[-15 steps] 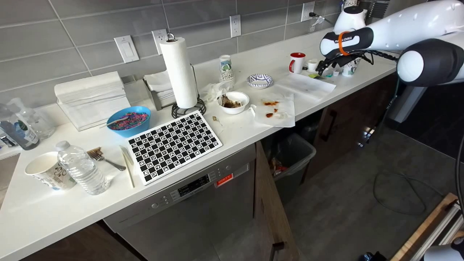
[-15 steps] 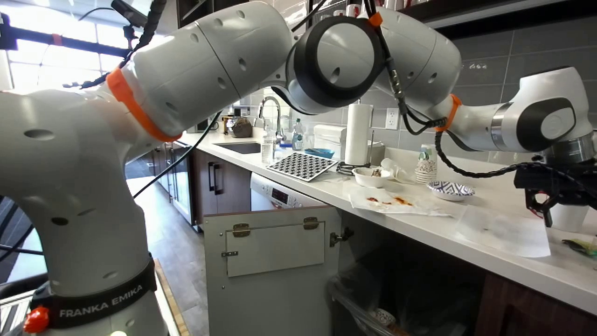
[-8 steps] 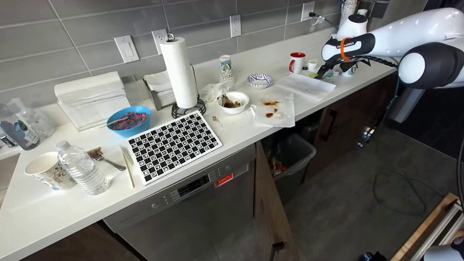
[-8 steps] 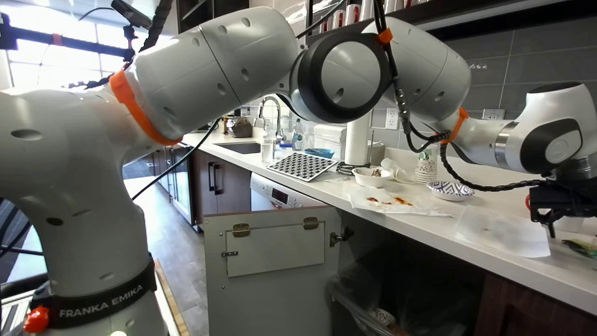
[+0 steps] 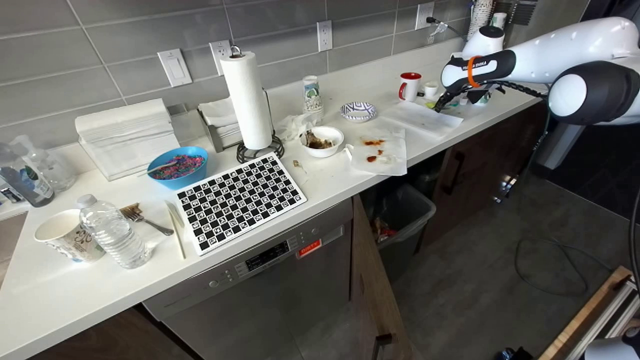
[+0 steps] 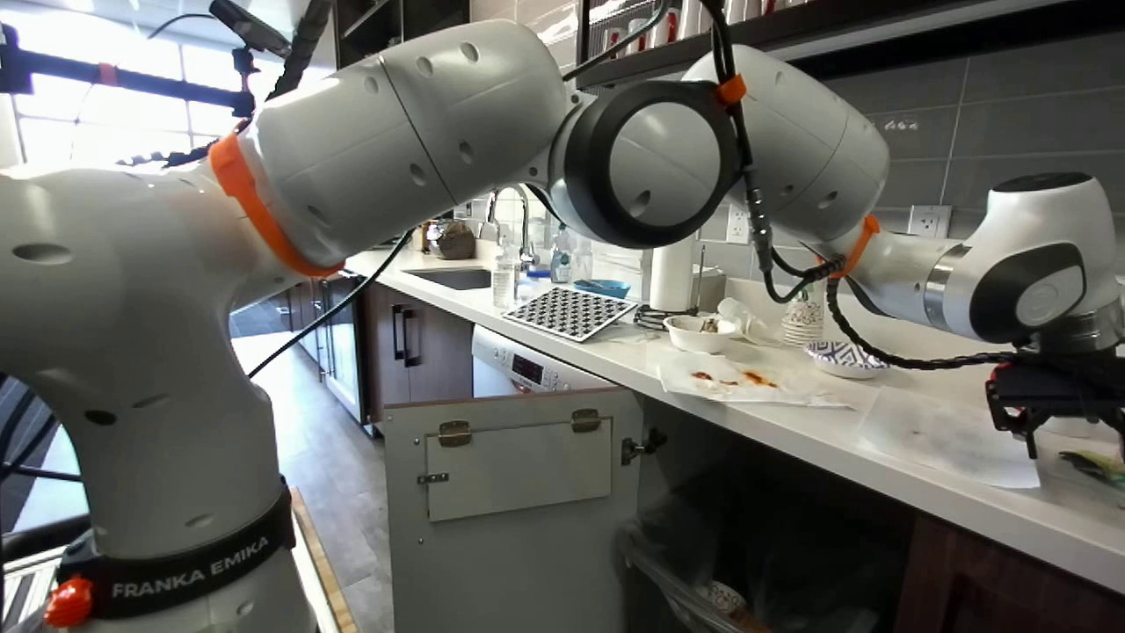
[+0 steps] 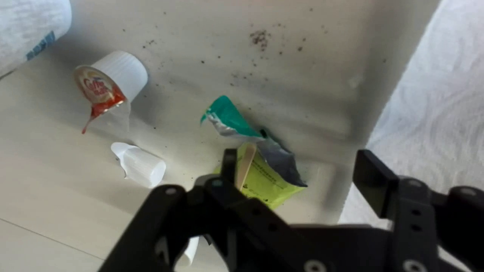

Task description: Put the white item in the bin

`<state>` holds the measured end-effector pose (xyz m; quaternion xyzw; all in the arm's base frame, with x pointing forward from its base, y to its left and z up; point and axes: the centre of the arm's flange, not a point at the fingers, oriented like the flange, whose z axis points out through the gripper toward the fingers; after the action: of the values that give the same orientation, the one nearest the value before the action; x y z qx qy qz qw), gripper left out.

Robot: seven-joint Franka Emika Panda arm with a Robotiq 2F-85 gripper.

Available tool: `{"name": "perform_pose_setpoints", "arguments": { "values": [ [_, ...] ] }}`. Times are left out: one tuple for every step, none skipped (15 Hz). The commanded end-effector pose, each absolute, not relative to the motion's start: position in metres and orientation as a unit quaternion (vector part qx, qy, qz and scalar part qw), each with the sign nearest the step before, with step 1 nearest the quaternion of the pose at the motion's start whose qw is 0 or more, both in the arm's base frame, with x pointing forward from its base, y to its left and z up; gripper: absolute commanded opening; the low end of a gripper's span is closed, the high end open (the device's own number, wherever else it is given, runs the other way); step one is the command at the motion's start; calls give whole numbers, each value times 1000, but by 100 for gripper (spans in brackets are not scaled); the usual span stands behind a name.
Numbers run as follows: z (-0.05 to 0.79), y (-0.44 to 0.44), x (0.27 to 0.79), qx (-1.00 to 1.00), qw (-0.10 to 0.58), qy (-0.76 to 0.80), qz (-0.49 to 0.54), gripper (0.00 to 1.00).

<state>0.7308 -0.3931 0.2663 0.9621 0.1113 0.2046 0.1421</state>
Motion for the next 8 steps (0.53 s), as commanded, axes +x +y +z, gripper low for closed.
{"name": "perform_pose_setpoints", "arguments": {
  "values": [
    [256,-400,739,958,147,124,214,50],
    [255,-401,739,958,150,121,213,84],
    [255,-402,739,958,151,119,215,87],
    [256,-403,739,957,151,114,219,88],
    [257,-404,739,956,153,110,225,92],
    [258,-406,740,954,158,104,232,98],
    [258,-407,740,952,162,100,239,100],
    [258,-409,740,951,166,95,244,100]
  ]
}}
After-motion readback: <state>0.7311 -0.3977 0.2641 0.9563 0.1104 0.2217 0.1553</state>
